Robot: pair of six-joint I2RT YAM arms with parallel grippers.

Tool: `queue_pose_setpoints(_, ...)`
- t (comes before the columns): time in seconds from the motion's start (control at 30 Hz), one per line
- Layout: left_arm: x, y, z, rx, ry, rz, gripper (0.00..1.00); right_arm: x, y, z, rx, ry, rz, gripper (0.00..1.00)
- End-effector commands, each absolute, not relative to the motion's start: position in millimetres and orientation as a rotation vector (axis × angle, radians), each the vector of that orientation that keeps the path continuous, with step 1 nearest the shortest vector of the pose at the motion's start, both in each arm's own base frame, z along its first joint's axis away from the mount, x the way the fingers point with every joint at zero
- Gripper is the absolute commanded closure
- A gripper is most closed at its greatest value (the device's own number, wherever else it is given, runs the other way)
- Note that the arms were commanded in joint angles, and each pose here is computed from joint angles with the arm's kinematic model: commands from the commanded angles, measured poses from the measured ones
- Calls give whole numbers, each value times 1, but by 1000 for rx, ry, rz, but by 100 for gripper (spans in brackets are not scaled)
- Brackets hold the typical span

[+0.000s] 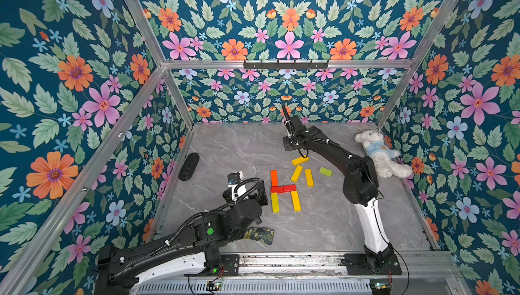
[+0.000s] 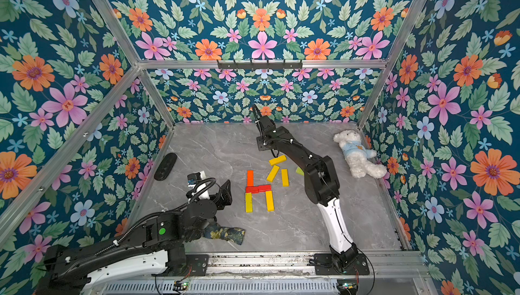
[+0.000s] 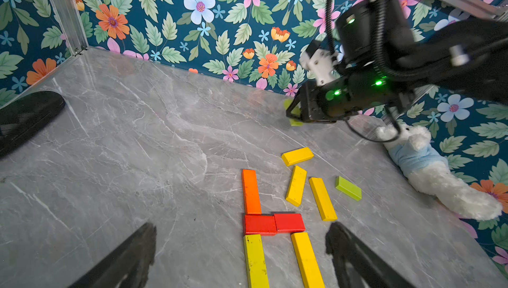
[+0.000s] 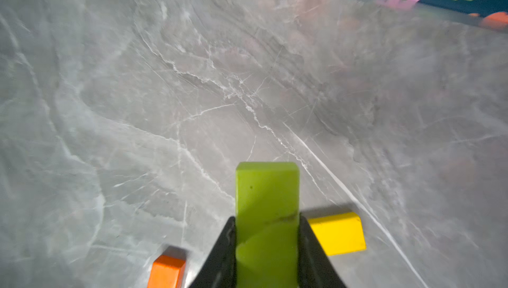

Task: Assemble the letter h with building blocks
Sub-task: Pick up the building block from the center of the board, then assemble the building block at the center of the board.

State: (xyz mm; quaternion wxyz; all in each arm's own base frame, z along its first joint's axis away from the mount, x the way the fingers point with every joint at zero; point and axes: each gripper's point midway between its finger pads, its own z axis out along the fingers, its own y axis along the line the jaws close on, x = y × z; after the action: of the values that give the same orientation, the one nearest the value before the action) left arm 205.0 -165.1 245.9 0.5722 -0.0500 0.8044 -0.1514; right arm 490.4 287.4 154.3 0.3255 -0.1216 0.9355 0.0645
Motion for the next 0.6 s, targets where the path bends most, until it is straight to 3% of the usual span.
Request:
queue_pose_setpoints(0.0,205,-166,250,-112,1880,-359,1,459,286,172,-324,2437,212,79)
queue_pose_setpoints(0.3,203,-178,247,-67,1891,-415,1,318,229,142,-272,2565,300,79)
queue_pose_setpoints(0.57,202,-183,242,-53,1897,-436,1,229,175,83,-105,2707,250,78)
